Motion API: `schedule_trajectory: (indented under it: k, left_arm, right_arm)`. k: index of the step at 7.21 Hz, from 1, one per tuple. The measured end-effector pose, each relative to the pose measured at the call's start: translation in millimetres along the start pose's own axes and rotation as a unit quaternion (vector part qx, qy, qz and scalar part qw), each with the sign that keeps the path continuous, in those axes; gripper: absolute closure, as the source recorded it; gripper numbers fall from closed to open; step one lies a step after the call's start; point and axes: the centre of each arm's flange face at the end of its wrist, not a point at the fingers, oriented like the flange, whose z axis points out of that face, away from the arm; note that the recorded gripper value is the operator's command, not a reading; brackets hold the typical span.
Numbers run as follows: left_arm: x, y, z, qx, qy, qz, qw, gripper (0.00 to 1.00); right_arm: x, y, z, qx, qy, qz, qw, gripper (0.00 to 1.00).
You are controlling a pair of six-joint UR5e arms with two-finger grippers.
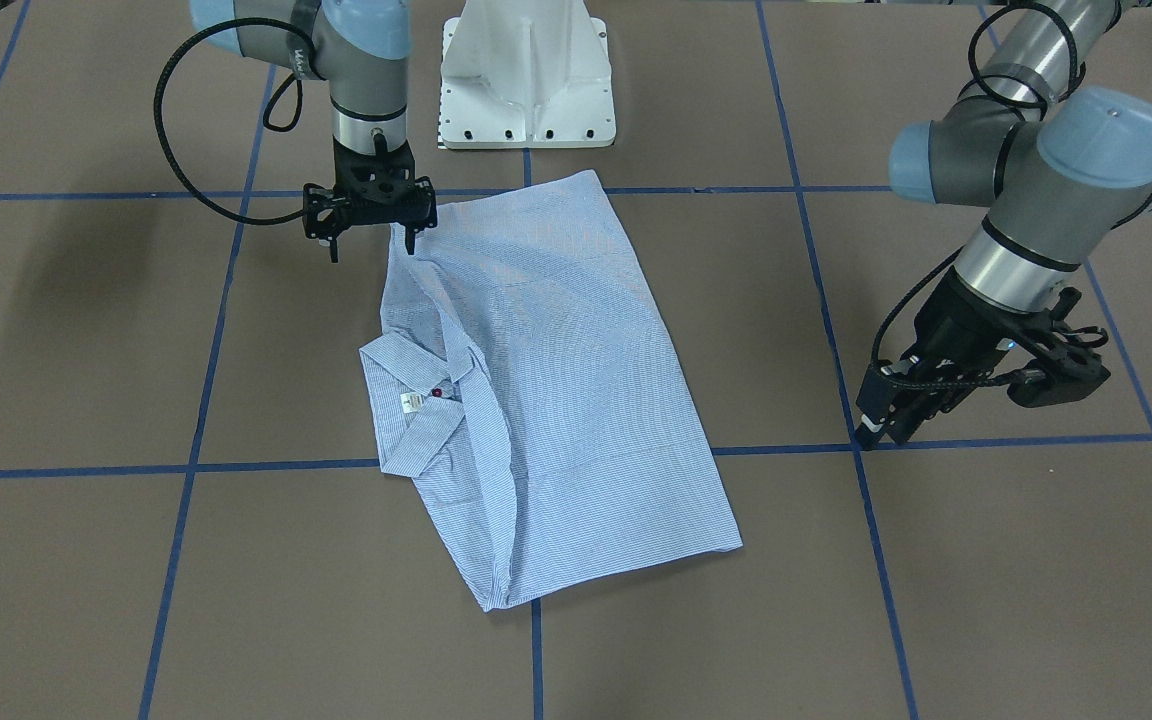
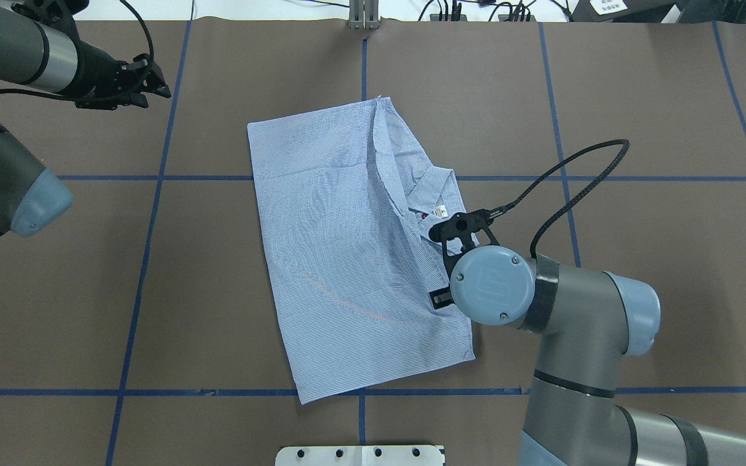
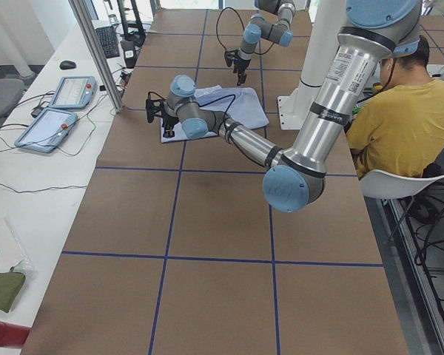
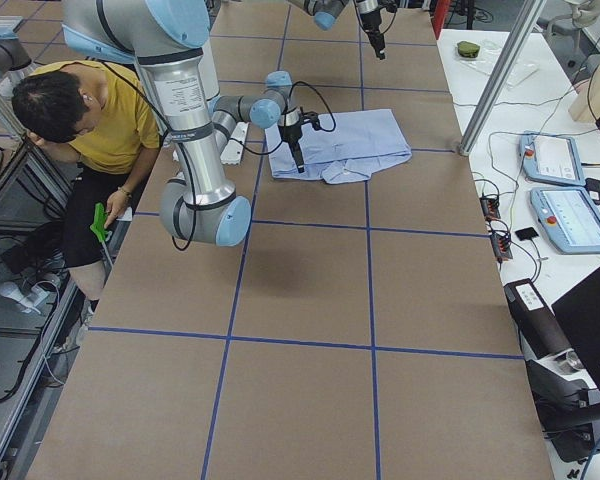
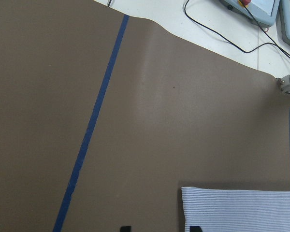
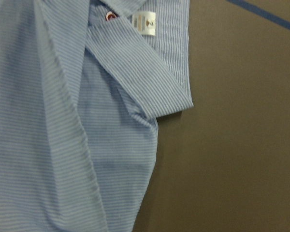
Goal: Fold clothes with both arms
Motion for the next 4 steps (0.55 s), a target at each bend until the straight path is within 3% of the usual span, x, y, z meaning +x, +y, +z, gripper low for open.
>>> schedule_trajectory:
  k: [2, 4]
  left_arm:
    - [2, 1, -6, 0.001, 0.004, 0.001, 1.0000, 0.50]
    - [5, 2, -10, 0.002, 0.007, 0.001, 1.0000, 0.50]
  right_arm:
    - [-37, -49, 11, 0.014, -0.002, 0.014, 0.9998, 0.00]
    - [-51, -83, 46, 0.023, -0.004, 0.022, 0.9995, 0.00]
